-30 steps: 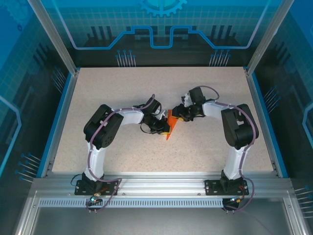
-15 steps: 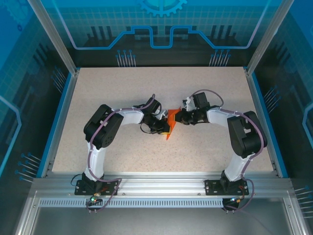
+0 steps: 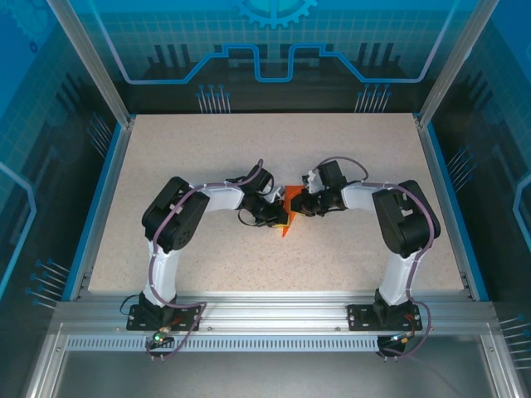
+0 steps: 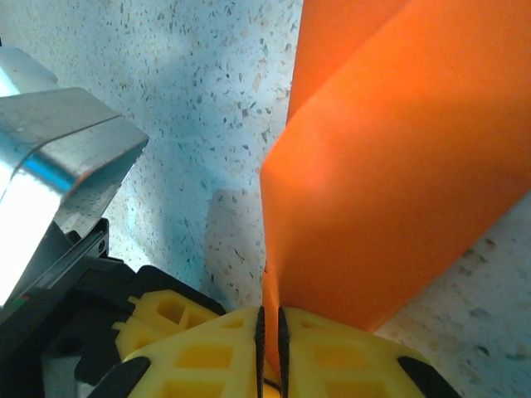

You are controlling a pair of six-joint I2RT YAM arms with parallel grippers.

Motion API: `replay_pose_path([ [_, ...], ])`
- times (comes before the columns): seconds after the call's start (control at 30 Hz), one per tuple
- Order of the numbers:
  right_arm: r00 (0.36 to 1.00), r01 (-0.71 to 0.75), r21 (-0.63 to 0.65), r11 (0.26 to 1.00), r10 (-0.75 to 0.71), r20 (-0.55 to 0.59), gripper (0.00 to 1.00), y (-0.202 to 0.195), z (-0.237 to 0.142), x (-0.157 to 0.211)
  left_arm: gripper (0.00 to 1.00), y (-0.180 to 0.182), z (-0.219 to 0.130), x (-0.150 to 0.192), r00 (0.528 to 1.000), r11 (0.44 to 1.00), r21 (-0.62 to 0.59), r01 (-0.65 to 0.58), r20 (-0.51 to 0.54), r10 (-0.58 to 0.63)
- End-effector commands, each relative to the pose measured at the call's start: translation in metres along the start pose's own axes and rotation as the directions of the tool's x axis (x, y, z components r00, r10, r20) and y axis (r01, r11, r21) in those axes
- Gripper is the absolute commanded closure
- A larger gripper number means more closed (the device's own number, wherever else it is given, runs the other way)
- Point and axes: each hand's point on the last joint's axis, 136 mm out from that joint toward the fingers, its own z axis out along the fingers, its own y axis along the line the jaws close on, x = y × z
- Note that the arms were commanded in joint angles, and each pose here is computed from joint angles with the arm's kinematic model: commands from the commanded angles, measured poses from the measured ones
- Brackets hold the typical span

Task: Fold a paper plane with a square sheet of paper (fold left side to right side)
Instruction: Fold the wing for the fifth time at the center of the table.

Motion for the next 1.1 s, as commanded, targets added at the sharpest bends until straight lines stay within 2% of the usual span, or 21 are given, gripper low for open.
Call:
replay_pose_path([
  [0.0,1.0,0.01,-0.008,1.0,-0.01,-0.009,0.85,0.004,0.008,-0.003,1.0,0.023,0.006,0.007,0.999,0.997,-0.07,0.037,-0.028,-0.04],
  [0.53,1.0,0.019,0.128,0.992,-0.017,-0.014,0.85,-0.027,0.011,-0.012,1.0,0.025,0.006,0.01,0.998,0.996,-0.076,0.039,-0.035,-0.042],
  [1.07,0.999,-0.005,0.105,0.994,0.001,0.038,0.85,-0.041,-0.004,-0.049,1.0,0.031,0.008,0.014,0.998,0.995,-0.093,0.046,-0.047,-0.051],
])
